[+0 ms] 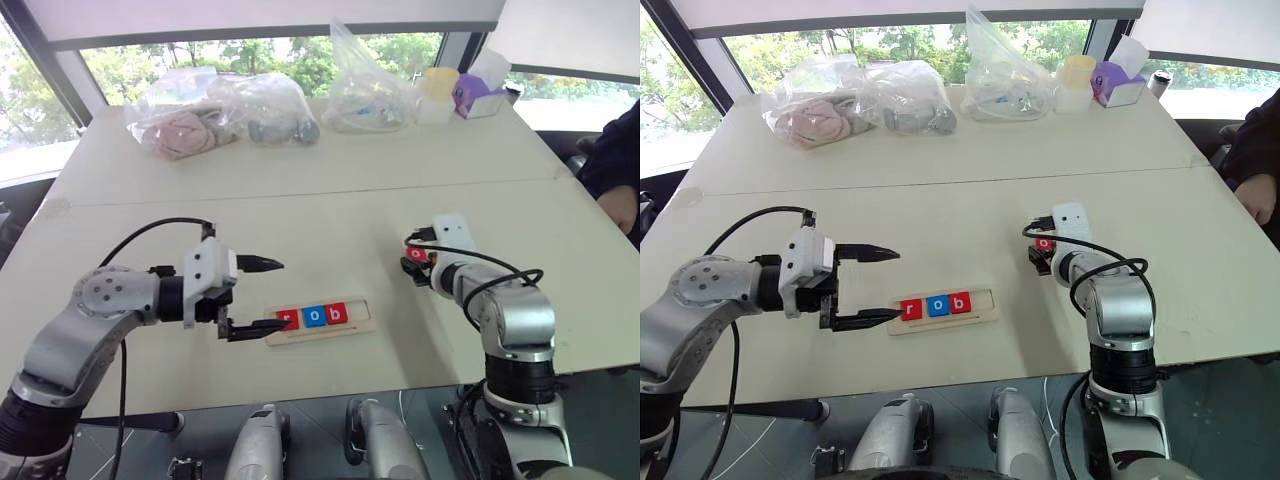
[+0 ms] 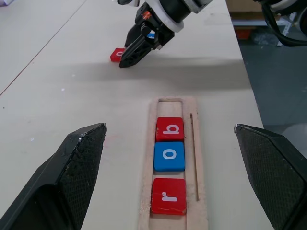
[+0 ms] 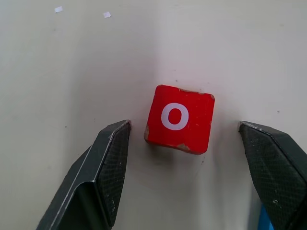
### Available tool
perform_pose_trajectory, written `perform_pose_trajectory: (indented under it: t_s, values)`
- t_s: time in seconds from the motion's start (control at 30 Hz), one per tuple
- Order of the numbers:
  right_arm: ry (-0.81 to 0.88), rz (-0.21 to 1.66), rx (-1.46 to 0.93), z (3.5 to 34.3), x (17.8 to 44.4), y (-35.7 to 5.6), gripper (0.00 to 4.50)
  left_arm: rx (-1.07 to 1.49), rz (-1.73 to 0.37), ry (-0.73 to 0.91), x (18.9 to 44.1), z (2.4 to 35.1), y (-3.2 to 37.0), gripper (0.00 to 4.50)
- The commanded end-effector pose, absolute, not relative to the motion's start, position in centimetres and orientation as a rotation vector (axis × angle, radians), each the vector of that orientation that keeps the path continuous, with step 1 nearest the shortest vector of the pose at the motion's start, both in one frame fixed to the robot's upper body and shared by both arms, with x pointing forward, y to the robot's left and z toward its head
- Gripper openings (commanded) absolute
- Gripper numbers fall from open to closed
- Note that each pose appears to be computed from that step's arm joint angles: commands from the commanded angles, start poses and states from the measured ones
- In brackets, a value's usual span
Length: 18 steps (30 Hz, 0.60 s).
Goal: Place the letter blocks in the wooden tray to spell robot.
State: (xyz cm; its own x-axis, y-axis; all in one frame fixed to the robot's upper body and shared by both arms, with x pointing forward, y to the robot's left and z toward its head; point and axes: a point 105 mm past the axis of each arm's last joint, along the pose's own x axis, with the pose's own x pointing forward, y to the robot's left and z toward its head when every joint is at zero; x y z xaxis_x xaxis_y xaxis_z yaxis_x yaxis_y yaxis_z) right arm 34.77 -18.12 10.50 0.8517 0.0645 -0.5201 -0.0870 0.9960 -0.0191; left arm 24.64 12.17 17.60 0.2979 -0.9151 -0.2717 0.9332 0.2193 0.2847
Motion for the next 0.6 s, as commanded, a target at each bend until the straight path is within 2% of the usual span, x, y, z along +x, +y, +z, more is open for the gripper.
perform_pose_trajectory:
  t_s: [0.03, 0.13, 0.23, 0.27, 0.4, 0.6]
  values:
    - [0.538, 0.069, -0.018, 11.0, 35.0, -18.0, 3.6, 0.452, -1.292, 0.009, 24.3, 18.4, 11.6, 4.5]
    - [0.533, 0.086, -0.017, 11.1, 35.2, -17.1, 2.75, 0.45, -1.29, 0.006, 24.4, 18.5, 11.5, 4.5]
    - [0.533, 0.104, -0.022, 11.2, 35.2, -16.5, 1.26, 0.447, -1.291, 0.005, 24.4, 18.5, 11.4, 4.5]
    - [0.534, 0.108, -0.026, 11.2, 35.1, -16.4, 1.14, 0.446, -1.292, 0.005, 24.4, 18.5, 11.4, 4.5]
    - [0.55, 0.123, -0.07, 11.2, 33.7, -17.0, 1.15, 0.442, -1.294, 0.007, 24.3, 18.4, 11.4, 4.5]
    - [0.588, 0.217, -0.122, 11.4, 28.5, -16.9, 1.15, 0.441, -1.295, 0.014, 24.3, 18.2, 11.6, 4.5]
